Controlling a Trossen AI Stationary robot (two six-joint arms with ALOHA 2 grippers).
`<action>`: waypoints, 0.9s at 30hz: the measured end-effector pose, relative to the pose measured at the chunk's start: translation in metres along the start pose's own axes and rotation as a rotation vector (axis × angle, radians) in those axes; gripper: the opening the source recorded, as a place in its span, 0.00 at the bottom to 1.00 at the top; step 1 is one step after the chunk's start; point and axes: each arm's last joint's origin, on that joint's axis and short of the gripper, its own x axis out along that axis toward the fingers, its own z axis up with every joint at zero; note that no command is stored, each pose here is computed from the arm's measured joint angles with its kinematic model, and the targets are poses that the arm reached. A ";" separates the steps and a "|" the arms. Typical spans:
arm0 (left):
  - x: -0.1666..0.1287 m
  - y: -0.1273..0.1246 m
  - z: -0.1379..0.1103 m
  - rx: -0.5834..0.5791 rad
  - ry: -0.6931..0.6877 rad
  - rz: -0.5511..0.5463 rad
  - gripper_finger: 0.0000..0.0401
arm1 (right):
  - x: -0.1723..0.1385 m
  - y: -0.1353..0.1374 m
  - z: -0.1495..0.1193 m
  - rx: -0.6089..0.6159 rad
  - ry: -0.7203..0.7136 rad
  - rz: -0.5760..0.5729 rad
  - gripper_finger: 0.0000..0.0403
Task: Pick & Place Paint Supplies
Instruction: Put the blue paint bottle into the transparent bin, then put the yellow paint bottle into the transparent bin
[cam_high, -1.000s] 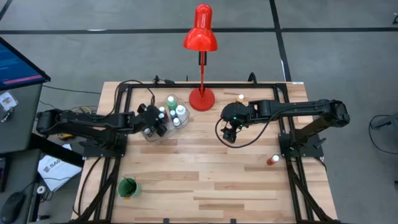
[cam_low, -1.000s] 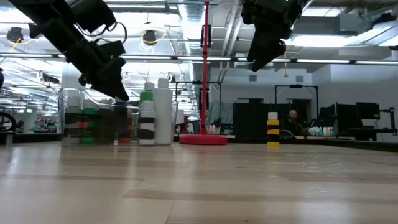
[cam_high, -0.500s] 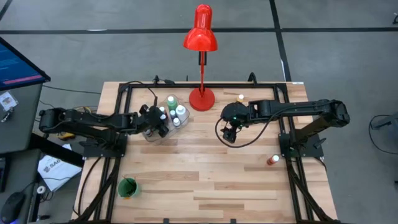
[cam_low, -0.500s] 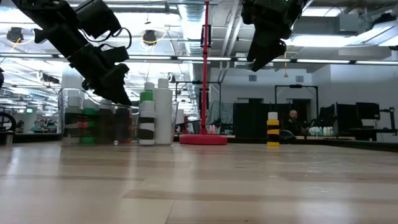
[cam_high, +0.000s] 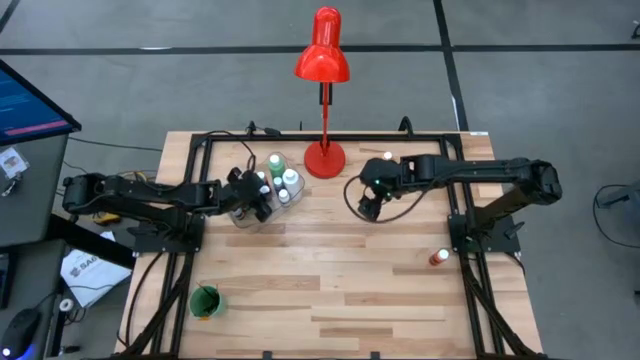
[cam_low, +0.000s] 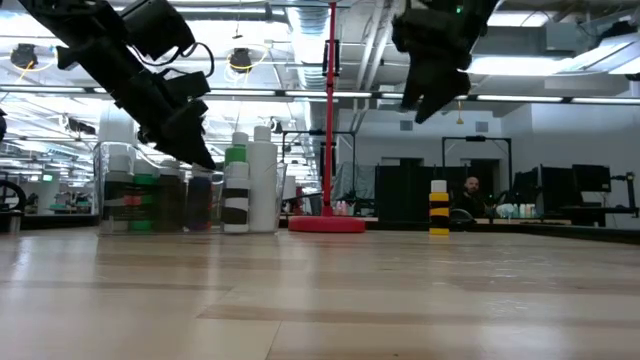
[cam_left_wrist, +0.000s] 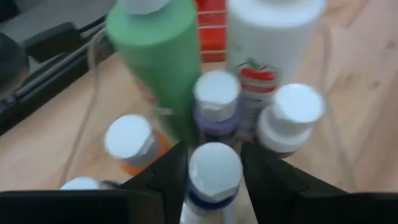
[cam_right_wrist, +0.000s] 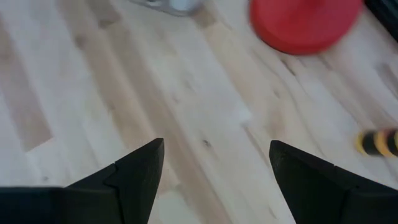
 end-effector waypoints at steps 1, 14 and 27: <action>0.000 -0.001 0.001 0.000 -0.004 -0.018 0.36 | 0.000 -0.003 0.000 0.014 0.009 -0.010 0.71; -0.004 -0.002 0.008 -0.008 -0.045 -0.083 0.68 | 0.001 -0.037 -0.009 0.173 0.182 -0.141 0.71; -0.044 0.012 0.037 -0.127 -0.259 -0.141 0.69 | 0.016 -0.069 -0.045 0.236 0.140 -0.269 0.71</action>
